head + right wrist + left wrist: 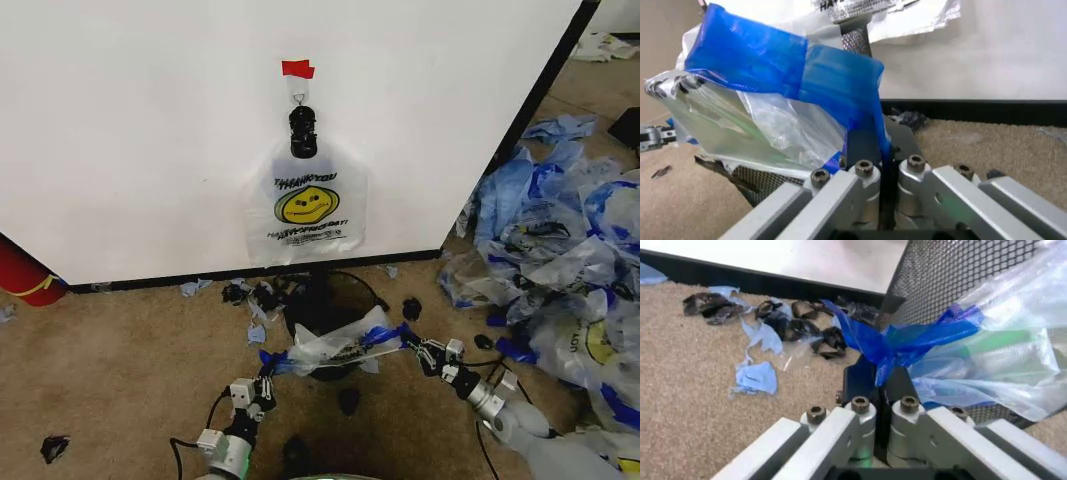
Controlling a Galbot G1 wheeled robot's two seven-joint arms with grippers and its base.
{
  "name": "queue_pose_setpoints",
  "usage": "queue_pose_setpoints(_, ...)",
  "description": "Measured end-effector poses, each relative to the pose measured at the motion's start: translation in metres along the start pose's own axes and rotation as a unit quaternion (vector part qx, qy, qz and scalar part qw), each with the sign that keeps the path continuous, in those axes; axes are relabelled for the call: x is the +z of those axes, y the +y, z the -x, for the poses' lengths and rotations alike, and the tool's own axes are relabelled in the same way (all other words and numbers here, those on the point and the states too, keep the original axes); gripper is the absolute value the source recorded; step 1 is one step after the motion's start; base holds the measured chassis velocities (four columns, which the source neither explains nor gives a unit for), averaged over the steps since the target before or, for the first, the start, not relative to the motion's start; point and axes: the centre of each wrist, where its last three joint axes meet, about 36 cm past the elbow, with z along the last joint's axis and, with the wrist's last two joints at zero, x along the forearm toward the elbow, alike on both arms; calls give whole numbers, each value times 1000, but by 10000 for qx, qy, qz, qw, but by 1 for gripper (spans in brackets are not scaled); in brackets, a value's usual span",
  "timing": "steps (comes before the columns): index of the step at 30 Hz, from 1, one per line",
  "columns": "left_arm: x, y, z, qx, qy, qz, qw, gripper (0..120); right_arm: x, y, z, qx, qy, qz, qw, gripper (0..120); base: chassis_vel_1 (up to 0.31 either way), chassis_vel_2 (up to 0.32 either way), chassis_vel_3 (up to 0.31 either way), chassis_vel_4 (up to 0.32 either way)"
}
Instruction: Pick up the garbage bag from the wall and place it over the trash bin.
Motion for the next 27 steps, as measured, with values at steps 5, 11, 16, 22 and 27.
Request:
queue_pose_setpoints(5, 2, 0, 0, -59, 5, -2, 10000, 1, -2, -3, 1, 23, -5, -31, 10000, 0, 0, 0, 0, 0)
queue_pose_setpoints(11, 2, 1, 0, -73, -3, 42, 10000, 19, -1, -2, -2, 74, -10, -117, 9999, 0, 0, 0, 0, 0)
queue_pose_setpoints(16, -2, -4, -1, -66, -41, -30, 10000, 36, -1, -2, -4, 209, 56, -238, 9995, 15, 0, 0, 0, 0)
queue_pose_setpoints(22, -9, -10, -2, -82, -125, -107, 9998, 57, -4, 0, -2, 330, 81, -430, 9985, 36, 0, 0, 0, 0)
queue_pose_setpoints(27, -14, -6, -11, -80, -172, -17, 9998, 77, -12, -4, -11, 293, 149, -623, 9975, 56, 0, 0, 0, 0)
